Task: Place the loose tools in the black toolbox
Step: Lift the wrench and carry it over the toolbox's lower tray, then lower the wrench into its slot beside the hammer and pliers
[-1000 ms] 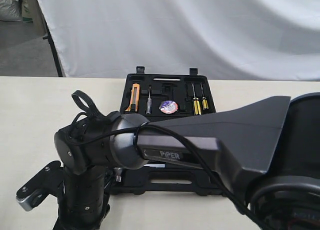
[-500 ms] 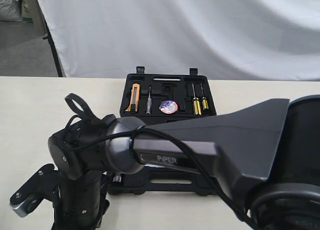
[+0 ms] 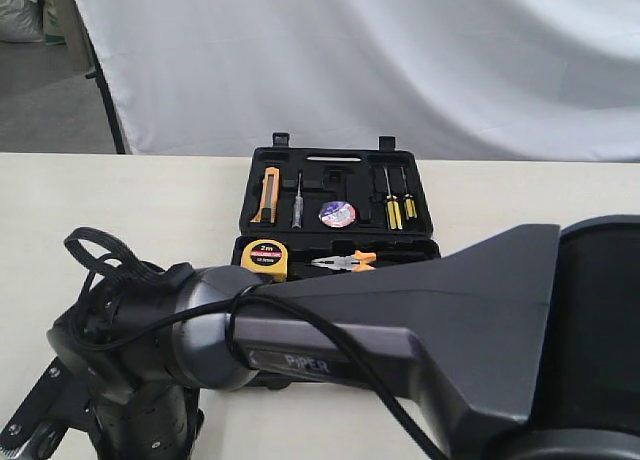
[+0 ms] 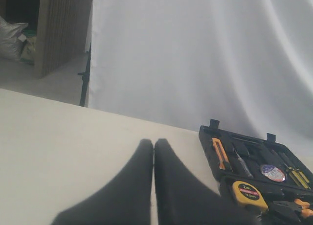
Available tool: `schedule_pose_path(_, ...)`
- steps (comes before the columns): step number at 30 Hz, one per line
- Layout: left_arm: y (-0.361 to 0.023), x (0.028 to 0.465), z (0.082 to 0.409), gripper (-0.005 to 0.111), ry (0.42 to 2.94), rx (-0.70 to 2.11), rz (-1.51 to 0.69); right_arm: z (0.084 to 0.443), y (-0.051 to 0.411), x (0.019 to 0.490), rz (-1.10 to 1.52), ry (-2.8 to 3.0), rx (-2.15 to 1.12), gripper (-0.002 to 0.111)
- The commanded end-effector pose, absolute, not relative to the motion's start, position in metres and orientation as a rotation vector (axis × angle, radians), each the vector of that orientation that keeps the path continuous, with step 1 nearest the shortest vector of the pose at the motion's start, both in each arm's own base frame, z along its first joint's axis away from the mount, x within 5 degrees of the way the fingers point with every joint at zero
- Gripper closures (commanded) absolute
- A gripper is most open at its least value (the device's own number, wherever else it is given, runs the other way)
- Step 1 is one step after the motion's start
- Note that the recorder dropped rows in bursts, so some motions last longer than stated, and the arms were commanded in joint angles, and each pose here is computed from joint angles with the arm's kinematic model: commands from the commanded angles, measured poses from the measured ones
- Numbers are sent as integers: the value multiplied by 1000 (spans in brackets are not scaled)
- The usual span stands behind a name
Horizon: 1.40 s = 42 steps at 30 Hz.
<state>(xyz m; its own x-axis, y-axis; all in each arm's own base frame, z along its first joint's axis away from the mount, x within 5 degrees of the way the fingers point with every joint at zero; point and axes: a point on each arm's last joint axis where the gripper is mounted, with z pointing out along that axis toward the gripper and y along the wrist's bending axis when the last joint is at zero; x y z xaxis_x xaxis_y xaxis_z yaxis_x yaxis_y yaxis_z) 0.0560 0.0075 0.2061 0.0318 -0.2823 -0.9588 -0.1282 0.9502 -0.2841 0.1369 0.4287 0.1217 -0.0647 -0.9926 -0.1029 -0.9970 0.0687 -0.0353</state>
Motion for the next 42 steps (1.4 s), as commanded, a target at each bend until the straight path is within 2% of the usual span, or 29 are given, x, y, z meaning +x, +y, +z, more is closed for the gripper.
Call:
schedule_pose_path(1,9,55,208,106,1526,-346,-103,106,425,140,-9,2217,-2112,109)
schedule_pose_path(4,9,55,208,106,1526,-346,-103,118,423,141,-25,2232,-2117,109)
schedule_pose_path(12,9,55,208,106,1526,-346,-103,183,414,144,-20,2125,-2044,109)
schedule_pose_path(18,9,55,208,106,1526,-346,-103,220,401,153,-157,2098,-1920,109)
schedule_pose_path(27,9,55,208,106,1526,-346,-103,228,377,191,-265,2206,-1757,109)
schedule_pose_path(36,9,55,208,106,1526,-346,-103,228,331,277,-258,2331,-1485,109)
schedule_pose_path(42,9,55,208,106,1526,-346,-103,220,336,293,-226,2154,-1602,109)
